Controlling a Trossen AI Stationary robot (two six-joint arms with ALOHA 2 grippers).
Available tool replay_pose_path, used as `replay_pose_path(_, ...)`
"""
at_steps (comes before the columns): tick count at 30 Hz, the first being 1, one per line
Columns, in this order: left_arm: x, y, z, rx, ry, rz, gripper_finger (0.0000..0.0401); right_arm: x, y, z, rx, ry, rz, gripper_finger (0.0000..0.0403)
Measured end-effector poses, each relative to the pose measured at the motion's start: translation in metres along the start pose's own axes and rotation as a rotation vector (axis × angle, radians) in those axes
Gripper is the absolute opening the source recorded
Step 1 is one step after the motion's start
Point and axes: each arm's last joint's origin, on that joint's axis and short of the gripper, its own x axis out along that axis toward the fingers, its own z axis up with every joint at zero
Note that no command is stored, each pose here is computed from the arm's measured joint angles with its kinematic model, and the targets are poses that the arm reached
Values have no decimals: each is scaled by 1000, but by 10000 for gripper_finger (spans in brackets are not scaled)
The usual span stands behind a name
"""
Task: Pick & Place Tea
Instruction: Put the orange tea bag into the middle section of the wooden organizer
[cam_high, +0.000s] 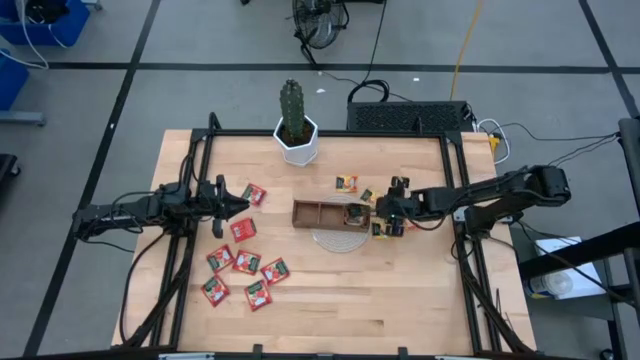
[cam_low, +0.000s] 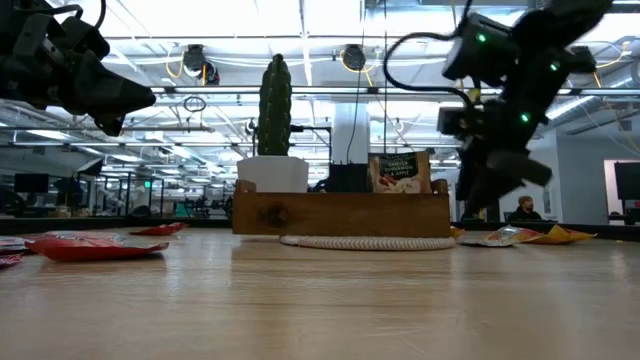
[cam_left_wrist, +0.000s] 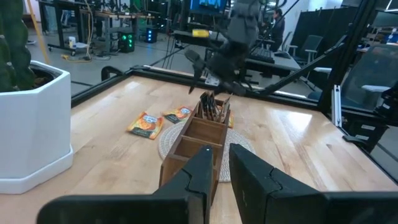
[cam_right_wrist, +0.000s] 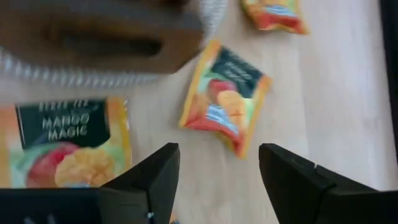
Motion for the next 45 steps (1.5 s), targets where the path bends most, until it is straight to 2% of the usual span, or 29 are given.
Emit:
replay_pose_path(3, 0, 0, 0, 0, 0, 0, 58, 8, 3, -11, -71, -3, -1, 204)
replay_pose_path(8, 0, 0, 0, 0, 0, 0, 58, 14, 1, -16, -87, -1, -12, 202)
replay_pose_path(13, 0, 0, 0, 0, 0, 0, 58, 25, 0, -11, -116, -38, -2, 201)
replay_pose_path(20, 0, 0, 0, 0, 0, 0, 58, 43, 0, -14, -201, 23, -9, 201)
replay_pose_path(25, 0, 0, 0, 0, 0, 0, 58, 45, -2, -8, -224, -36, -29, 201)
replay_pose_path(29, 0, 0, 0, 0, 0, 0, 58, 48, -9, -9, -205, -27, -16, 196)
replay_pose_path(34, 0, 0, 0, 0, 0, -1, 58, 52, -17, -14, -107, -6, 47, 155)
replay_pose_path(38, 0, 0, 0, 0, 0, 0, 58, 53, -21, -15, -78, 7, 26, 99)
replay_pose_path(42, 0, 0, 0, 0, 0, -1, 58, 54, -22, -17, -60, 24, 11, 25)
replay_pose_path(45, 0, 0, 0, 0, 0, 0, 58, 53, -23, -17, 10, 26, -16, 9)
